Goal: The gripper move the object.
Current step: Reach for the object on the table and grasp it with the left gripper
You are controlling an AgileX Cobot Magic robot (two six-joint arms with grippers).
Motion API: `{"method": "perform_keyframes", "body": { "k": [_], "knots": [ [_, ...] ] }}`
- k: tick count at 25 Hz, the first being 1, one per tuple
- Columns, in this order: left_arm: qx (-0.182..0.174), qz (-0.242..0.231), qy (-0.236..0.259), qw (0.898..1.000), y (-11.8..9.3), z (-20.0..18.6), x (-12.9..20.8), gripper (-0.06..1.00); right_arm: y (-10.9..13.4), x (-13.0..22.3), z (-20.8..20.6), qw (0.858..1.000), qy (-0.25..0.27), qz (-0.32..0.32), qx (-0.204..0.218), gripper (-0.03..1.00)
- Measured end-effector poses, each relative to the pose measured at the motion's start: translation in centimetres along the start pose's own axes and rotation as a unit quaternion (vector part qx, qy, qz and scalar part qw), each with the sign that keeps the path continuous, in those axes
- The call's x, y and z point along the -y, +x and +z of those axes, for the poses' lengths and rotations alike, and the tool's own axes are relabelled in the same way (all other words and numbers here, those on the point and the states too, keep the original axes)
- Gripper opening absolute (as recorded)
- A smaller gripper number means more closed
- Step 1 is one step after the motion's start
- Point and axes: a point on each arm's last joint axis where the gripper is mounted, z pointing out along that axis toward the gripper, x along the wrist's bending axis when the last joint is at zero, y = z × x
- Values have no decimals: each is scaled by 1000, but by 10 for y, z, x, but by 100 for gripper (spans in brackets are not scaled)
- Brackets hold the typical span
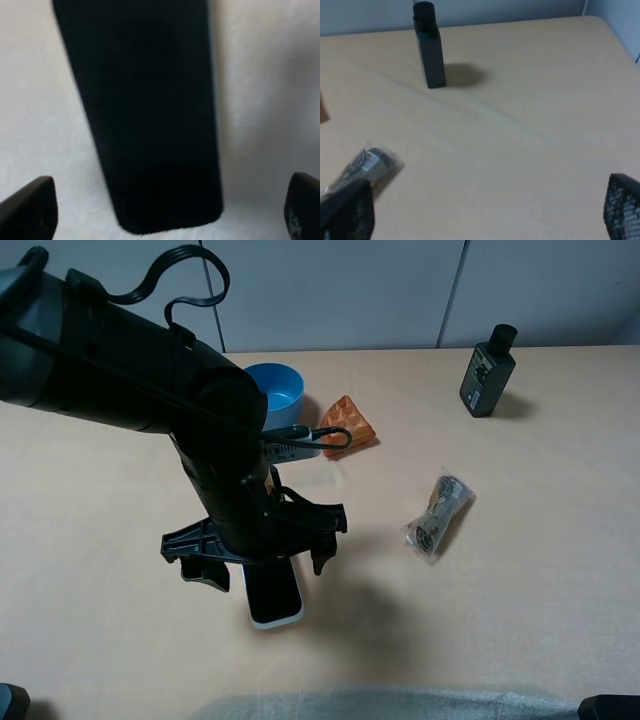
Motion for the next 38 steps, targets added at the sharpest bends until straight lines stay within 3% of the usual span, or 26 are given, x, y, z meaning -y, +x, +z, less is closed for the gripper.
{"method": "perform_keyframes", "body": {
  "k": [28,38],
  "knots": [
    [-12,-18,-19,1000,11,36,-2,89,0,0,0,1000,0,0,0,69],
    [-8,-37,-21,999,10,36,-3,72,0,0,0,1000,0,0,0,69]
  ]
}}
